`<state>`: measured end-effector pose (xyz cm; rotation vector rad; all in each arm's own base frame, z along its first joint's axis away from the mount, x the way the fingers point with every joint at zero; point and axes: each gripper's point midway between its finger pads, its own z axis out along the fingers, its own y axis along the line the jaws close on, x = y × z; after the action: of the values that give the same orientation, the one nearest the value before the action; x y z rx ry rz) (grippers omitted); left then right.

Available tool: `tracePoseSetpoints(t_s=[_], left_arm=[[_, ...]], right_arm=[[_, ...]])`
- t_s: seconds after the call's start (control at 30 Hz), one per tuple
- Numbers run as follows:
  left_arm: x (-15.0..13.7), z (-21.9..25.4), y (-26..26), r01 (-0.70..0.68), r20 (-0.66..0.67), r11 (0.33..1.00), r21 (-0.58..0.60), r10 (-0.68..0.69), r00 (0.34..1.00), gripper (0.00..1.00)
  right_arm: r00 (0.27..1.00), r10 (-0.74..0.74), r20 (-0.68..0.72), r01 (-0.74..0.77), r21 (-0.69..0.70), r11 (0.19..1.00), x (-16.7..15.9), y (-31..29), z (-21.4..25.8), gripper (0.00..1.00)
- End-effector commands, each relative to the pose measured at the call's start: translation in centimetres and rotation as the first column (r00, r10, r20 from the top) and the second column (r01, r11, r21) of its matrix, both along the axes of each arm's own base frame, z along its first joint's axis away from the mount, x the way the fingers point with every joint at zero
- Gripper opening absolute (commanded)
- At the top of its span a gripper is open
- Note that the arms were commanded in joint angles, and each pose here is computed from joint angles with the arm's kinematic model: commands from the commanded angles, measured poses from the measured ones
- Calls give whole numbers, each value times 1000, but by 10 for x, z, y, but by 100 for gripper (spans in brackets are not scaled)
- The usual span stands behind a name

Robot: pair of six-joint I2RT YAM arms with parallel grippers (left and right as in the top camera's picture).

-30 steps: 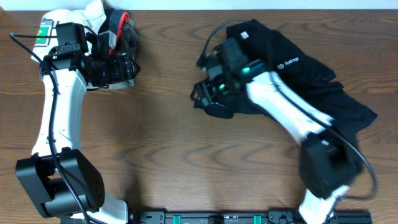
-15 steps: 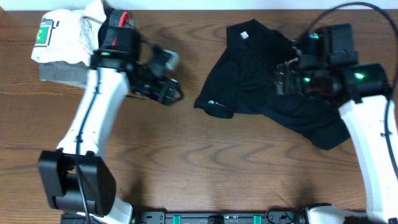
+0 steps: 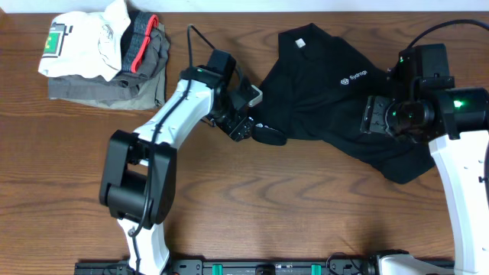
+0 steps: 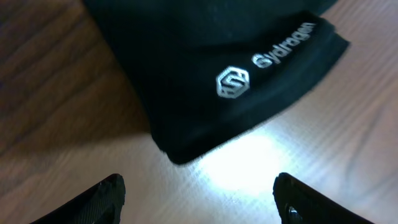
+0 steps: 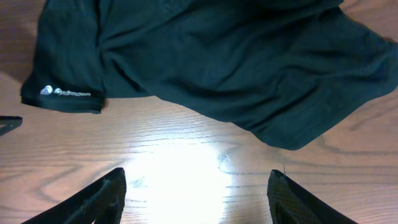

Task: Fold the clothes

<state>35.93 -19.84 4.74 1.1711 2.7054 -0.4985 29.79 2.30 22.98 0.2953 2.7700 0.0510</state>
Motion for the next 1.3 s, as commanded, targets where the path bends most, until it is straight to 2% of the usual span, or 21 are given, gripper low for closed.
tracePoseSetpoints(t_s=[0.0, 0.07, 0.6, 0.87, 1.1, 1.27], left_arm=[[4, -2, -8, 21, 22, 1000, 1, -21, 1000, 79], [4, -5, -15, 37, 31, 999, -4, -37, 999, 83], [-11, -11, -62, 148, 62, 988, -35, -146, 987, 85], [-6, -35, -50, 133, 49, 990, 46, -135, 990, 85], [15, -40, -27, 87, 141, 976, 200, -116, 983, 85], [26, -40, -28, 70, 190, 976, 208, -111, 976, 84]], right_arm=[[999, -46, -5, 45, -21, 999, -2, -11, -4, 71], [999, -49, -7, 48, -21, 999, -1, -12, -6, 72], [995, -82, -53, 81, -27, 996, -6, -22, -31, 72], [996, -69, -48, 68, -33, 997, -4, -24, -31, 72], [997, -69, -39, 68, -32, 997, -2, -24, -30, 72], [997, -69, -31, 68, -31, 997, 0, -24, -30, 72]])
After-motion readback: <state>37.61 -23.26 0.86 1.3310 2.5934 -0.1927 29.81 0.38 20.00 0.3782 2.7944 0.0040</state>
